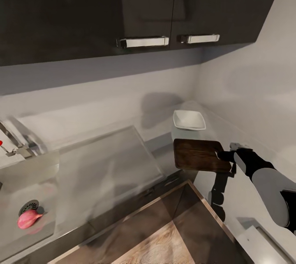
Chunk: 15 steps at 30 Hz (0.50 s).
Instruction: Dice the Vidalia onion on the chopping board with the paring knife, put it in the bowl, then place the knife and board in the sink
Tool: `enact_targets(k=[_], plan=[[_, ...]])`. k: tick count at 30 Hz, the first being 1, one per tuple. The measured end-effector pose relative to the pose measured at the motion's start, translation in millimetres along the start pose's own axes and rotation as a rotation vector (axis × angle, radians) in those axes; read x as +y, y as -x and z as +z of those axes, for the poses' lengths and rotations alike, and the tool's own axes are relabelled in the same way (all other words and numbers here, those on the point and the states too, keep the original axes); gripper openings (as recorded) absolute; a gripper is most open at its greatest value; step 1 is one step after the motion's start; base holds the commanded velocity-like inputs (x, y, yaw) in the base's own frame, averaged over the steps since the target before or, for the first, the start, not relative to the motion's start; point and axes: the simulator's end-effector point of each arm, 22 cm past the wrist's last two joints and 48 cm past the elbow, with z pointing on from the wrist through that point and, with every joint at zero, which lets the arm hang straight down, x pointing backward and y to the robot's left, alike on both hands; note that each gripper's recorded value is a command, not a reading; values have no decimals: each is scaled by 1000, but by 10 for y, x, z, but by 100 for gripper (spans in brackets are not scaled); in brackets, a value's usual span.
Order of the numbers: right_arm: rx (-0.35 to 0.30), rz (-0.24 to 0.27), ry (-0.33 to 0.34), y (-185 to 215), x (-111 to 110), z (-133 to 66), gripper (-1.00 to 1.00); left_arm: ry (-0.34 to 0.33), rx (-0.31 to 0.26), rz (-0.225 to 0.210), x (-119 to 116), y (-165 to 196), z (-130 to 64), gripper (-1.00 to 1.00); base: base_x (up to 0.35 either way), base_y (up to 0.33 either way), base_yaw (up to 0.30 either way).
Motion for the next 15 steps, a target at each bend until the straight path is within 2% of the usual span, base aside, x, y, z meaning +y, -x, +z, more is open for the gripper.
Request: enact_targets(k=[15], plan=[[-7,-7,-7,32,-3,20,100,1,19,0,6,-83,-3,100,0,0,0]])
